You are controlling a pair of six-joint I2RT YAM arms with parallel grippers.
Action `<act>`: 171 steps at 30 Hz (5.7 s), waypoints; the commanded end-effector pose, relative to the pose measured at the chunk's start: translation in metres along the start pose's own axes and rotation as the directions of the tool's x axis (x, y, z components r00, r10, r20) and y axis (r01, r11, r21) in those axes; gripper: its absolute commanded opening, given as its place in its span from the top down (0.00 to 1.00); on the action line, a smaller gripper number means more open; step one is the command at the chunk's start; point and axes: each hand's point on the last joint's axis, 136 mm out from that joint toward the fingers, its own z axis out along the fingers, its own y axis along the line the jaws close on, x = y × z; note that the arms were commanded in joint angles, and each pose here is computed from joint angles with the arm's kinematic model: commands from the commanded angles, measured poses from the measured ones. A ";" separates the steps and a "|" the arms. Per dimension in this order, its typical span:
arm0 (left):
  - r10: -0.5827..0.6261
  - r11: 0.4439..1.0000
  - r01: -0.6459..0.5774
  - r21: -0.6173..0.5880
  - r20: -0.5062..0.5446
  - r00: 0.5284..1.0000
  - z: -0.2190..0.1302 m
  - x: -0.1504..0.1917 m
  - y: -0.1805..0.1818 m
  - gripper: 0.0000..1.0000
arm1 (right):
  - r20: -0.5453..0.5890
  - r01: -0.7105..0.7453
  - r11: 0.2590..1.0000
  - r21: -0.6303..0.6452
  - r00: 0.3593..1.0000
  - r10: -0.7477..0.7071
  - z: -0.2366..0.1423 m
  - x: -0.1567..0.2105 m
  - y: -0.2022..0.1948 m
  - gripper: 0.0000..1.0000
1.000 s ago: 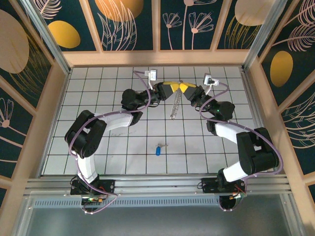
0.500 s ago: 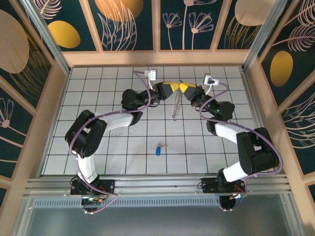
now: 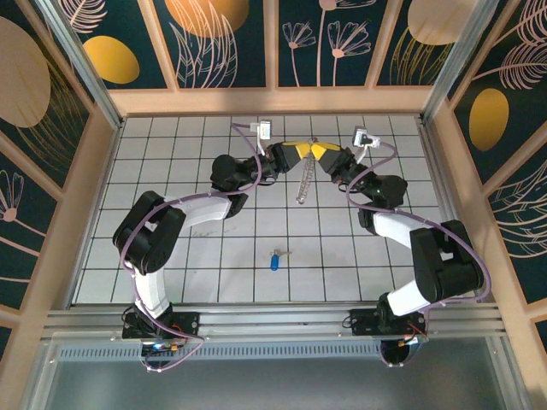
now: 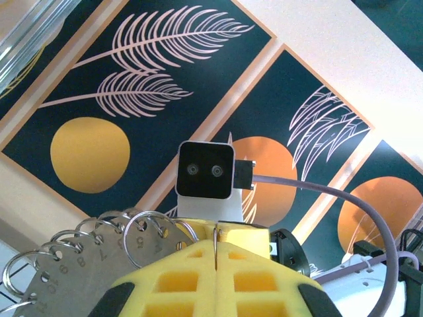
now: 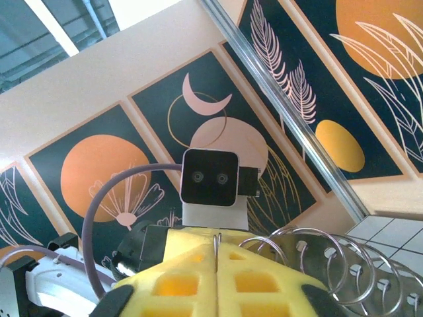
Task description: Put the keys on the keyring
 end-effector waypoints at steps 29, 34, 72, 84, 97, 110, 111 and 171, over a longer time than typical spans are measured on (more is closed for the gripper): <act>0.673 0.704 -0.708 -0.053 -0.269 0.689 -0.013 -0.003 -0.030 1.00 | 0.039 -0.096 0.914 0.393 0.995 0.088 -0.093 0.016 -0.051 0.61; 0.705 0.672 -0.738 -0.065 -0.250 0.664 -0.018 -0.003 -0.031 1.00 | 0.038 -0.103 0.913 0.394 0.995 0.096 -0.094 0.019 -0.051 0.61; 0.672 0.535 -0.648 -0.542 -0.192 0.715 -0.112 -0.087 0.047 1.00 | -0.492 0.069 0.748 0.660 0.793 0.361 -0.103 0.240 -0.069 0.62; 0.687 0.492 -0.642 -0.589 -0.190 0.701 -0.131 -0.111 0.040 1.00 | -0.769 0.397 0.746 0.535 0.594 0.236 -0.080 0.293 -0.067 0.66; 0.697 0.463 -0.636 -0.617 -0.190 0.692 -0.149 -0.121 0.034 1.00 | -0.893 0.573 0.711 0.407 0.413 0.179 -0.079 0.333 -0.061 0.67; 0.689 0.472 -0.631 -0.616 -0.189 0.700 -0.149 -0.119 0.037 1.00 | -0.912 0.598 0.706 0.380 0.370 0.177 -0.085 0.340 -0.056 0.68; 0.691 0.471 -0.633 -0.615 -0.189 0.698 -0.149 -0.120 0.037 1.00 | -0.912 0.595 0.709 0.378 0.371 0.175 -0.085 0.341 -0.055 0.68; 0.685 0.475 -0.629 -0.616 -0.189 0.704 -0.150 -0.119 0.037 1.00 | -0.933 0.581 0.735 0.348 0.292 0.211 -0.111 0.367 -0.053 0.78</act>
